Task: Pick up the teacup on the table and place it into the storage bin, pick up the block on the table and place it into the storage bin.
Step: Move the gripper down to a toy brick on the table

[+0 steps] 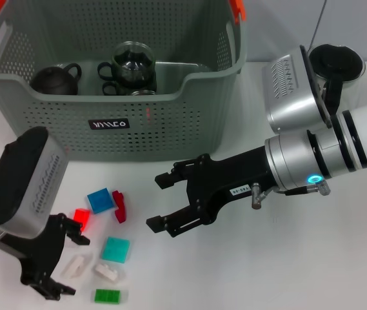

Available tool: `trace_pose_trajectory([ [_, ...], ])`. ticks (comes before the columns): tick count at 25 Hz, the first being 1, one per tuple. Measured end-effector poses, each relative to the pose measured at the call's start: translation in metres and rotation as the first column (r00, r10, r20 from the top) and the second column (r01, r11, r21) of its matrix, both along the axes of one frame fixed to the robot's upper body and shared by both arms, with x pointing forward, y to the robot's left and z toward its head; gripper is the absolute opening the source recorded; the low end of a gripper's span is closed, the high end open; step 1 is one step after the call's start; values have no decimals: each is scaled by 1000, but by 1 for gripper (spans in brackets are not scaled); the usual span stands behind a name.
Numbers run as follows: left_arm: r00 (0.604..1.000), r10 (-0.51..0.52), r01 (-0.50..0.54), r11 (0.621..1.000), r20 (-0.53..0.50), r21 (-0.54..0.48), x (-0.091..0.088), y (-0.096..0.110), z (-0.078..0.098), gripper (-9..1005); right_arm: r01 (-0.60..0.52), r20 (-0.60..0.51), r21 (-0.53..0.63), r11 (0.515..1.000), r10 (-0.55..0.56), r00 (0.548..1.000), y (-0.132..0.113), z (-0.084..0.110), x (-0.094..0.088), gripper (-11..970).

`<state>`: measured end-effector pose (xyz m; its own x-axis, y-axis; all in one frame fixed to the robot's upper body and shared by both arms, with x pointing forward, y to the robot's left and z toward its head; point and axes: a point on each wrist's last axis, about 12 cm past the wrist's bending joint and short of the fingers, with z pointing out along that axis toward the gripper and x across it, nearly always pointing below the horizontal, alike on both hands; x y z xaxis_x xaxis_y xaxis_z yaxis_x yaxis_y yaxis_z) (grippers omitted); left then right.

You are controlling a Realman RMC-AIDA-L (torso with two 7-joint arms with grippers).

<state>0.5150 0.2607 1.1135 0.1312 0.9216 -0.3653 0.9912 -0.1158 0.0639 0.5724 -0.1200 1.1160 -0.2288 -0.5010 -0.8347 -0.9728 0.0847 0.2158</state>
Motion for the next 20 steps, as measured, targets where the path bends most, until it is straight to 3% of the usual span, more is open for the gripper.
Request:
trace_pose_trajectory([
  [20,998,-40,37,996,43,77,9,-11,-11,825,35,-51,9,999,-34,998,2,-5,-3,900],
])
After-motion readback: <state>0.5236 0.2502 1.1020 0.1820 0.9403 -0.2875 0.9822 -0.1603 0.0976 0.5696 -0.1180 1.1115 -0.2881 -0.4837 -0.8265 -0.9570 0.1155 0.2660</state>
